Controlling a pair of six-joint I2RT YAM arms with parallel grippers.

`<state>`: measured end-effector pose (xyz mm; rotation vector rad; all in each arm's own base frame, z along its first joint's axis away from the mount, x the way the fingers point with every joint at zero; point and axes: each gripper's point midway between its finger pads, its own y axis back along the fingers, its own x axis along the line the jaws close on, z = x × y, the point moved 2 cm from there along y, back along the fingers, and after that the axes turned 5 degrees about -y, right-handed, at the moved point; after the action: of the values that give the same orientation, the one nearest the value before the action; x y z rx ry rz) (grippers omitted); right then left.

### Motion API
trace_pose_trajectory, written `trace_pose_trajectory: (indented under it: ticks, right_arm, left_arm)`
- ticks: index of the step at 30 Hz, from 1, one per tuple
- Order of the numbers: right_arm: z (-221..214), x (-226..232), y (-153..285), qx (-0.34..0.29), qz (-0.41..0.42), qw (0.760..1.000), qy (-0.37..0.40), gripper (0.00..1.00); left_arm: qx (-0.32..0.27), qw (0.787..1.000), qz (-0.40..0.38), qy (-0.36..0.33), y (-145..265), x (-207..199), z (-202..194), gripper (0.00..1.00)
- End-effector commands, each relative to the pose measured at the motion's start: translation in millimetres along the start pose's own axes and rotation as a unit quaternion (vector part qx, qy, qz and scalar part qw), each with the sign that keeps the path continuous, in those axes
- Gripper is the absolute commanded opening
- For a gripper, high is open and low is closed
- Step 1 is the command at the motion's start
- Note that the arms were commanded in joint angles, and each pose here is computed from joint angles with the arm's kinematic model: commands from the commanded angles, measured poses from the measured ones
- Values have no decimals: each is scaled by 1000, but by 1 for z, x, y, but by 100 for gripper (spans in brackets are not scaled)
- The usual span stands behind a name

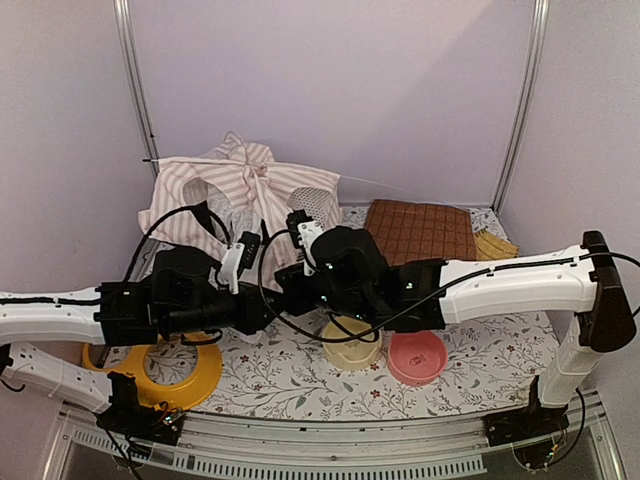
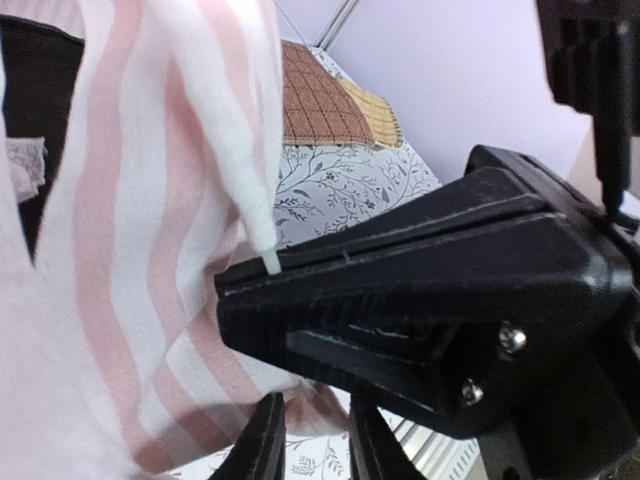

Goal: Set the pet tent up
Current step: Insert the tent pole into the pole socket of the pet tent.

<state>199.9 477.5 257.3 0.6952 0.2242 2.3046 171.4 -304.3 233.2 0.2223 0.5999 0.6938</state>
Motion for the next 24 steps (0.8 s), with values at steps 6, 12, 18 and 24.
trace_pose_trajectory:
  ticks: [6,12,18,24]
  right_arm:
    - [-26,-19,-9,64,-7,998,9,0]
    - [-26,-27,-10,72,-9,997,15,0]
    - [-24,-51,-5,87,-34,995,16,0]
    - [-23,-73,4,112,-85,989,51,0]
  left_arm:
    - [-110,993,7,35,28,1,51,26]
    - [-133,990,20,37,47,7,61,36]
    - [-204,979,21,16,92,-3,109,46]
    - [-286,958,34,-9,151,-18,172,53]
